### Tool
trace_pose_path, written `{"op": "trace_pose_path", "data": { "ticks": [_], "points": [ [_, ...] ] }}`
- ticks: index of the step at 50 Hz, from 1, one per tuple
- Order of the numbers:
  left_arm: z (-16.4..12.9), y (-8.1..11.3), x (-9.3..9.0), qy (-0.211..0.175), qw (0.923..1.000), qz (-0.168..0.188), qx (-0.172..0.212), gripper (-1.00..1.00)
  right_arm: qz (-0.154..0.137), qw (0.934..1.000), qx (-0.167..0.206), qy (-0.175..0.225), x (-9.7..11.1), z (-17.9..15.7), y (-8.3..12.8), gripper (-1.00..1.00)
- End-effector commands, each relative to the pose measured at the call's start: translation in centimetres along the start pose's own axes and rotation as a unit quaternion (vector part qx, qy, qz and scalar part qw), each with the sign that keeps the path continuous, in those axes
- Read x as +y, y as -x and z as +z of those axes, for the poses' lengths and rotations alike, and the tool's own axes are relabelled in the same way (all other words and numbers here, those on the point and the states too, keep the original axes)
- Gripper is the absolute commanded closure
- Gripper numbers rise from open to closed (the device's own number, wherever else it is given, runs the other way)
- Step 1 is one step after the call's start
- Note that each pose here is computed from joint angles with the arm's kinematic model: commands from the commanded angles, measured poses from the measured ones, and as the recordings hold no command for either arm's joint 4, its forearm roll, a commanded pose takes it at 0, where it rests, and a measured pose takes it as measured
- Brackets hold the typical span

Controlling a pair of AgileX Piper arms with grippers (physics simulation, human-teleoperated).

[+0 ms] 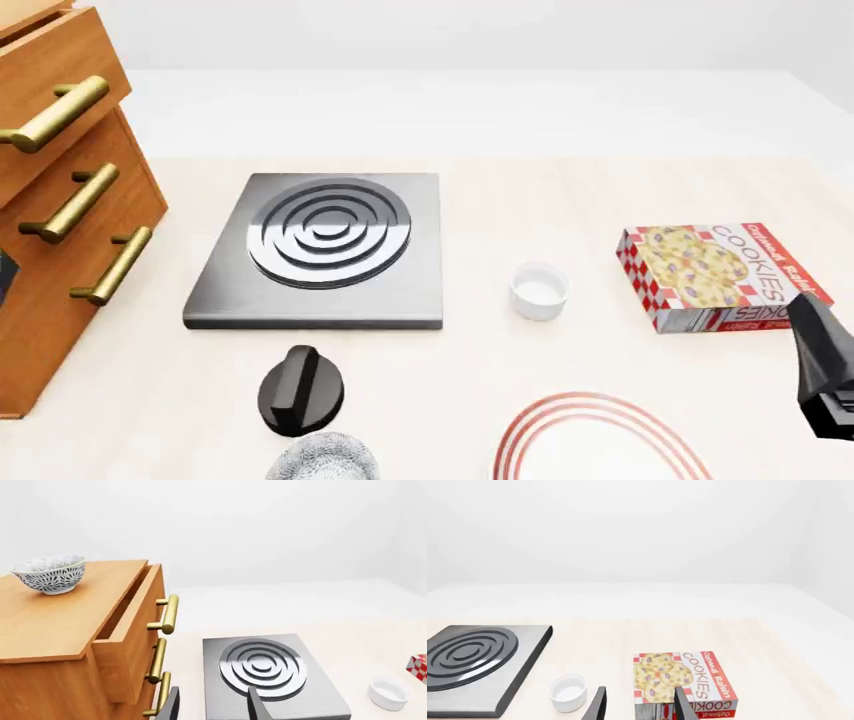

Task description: Pick the akita bowl on the wooden cabinet and place it on the plate.

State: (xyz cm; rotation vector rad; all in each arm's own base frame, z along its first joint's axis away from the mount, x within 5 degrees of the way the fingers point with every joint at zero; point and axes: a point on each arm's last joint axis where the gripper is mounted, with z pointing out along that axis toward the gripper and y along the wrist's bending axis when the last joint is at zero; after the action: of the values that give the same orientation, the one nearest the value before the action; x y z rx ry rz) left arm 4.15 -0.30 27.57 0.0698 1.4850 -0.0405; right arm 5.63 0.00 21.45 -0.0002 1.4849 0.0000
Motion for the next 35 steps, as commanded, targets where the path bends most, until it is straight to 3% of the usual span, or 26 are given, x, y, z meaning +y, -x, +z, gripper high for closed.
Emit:
{"op": "trace_pose_path", "data": {
  "ticks": [1, 2, 13, 18, 35],
  "points": [
    [-0.6, 4.6, 0.0, -0.015, 0.9998, 0.006, -0.013, -1.0, 0.0, 1.0, 0.0, 0.0, 0.0, 0.0, 0.0, -1.0],
    [0.9, 10.2, 0.1, -0.02, 0.9998, -0.003, 0.008, -1.0, 0.0, 1.0, 0.0, 0.0, 0.0, 0.0, 0.0, -1.0],
    [2.2, 14.4, 0.3, 0.002, 0.9993, -0.031, 0.021, -1.0, 0.0, 1.0, 0.0, 0.0, 0.0, 0.0, 0.0, -1.0],
    [2.1, 16.3, 0.5, 0.016, 0.9993, -0.032, 0.007, -1.0, 0.0, 1.0, 0.0, 0.0, 0.0, 0.0, 0.0, -1.0],
    [3.0, 18.9, 1.6, 0.101, 0.9938, -0.039, -0.023, -1.0, 0.0, 1.0, 0.0, 0.0, 0.0, 0.0, 0.0, -1.0]
  ]
}}
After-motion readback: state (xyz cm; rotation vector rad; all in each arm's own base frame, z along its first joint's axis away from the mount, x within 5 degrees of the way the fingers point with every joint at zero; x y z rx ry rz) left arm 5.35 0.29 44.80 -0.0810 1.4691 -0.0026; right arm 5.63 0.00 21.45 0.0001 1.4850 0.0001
